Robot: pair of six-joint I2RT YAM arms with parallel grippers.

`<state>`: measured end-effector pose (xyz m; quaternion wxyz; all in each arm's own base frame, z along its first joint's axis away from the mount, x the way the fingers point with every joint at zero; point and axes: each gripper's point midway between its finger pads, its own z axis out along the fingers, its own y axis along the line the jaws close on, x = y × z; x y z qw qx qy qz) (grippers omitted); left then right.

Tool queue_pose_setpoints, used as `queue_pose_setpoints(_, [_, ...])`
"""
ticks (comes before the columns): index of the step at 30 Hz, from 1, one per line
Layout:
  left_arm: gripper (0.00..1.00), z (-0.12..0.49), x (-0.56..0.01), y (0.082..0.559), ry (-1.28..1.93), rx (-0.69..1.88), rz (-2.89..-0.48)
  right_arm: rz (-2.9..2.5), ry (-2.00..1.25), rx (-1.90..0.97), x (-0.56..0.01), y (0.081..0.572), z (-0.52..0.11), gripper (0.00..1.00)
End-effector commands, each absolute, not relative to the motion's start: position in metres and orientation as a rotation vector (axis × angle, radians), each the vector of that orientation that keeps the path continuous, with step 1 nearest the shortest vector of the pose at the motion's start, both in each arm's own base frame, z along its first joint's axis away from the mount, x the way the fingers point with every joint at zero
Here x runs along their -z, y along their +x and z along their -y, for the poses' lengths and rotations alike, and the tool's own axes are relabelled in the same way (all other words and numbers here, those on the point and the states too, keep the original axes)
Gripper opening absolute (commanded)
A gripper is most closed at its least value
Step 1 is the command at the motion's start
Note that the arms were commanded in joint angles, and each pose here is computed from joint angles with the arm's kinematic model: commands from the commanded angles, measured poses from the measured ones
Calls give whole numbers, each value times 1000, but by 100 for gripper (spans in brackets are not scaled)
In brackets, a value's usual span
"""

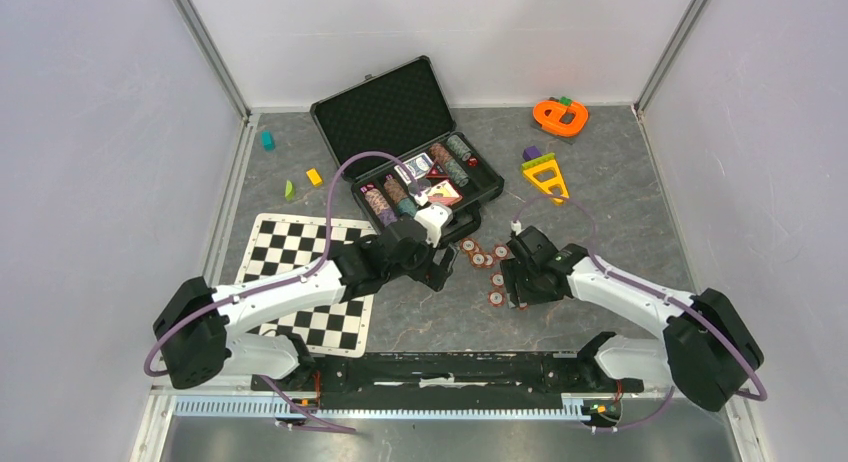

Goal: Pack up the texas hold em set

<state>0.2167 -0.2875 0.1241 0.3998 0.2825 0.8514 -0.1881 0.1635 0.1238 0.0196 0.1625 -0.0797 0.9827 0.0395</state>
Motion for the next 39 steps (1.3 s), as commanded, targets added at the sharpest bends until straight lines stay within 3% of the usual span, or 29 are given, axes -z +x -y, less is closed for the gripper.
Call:
queue_pose_setpoints(1, [100,285,-133,219,646,499,-2139,-2782,-216,-86,-14,171,-126,72])
queue_pose_setpoints(7, [100,285,-131,220,655,495,-2141,-2837,-252,9,2,163,-114,65])
queue_pose_setpoints(16, [100,286,-132,220,663,500,-2132,-2840,-323,-96,3,163,-132,64])
queue_pose_setpoints(23, [100,284,-133,218,661,505,-2127,-2857,-372,-71,9,157,-130,53])
queue_pose_setpoints(26, [100,283,-134,218,660,508,-2123,-2868,-388,-85,11,155,-132,40])
queue_pose_setpoints(30, [100,283,-134,217,663,515,-2122,-2848,-358,-63,6,158,-129,33])
queue_pose_setpoints(39, [100,282,-137,217,658,527,-2116,-2737,-343,-50,-43,190,-140,32])
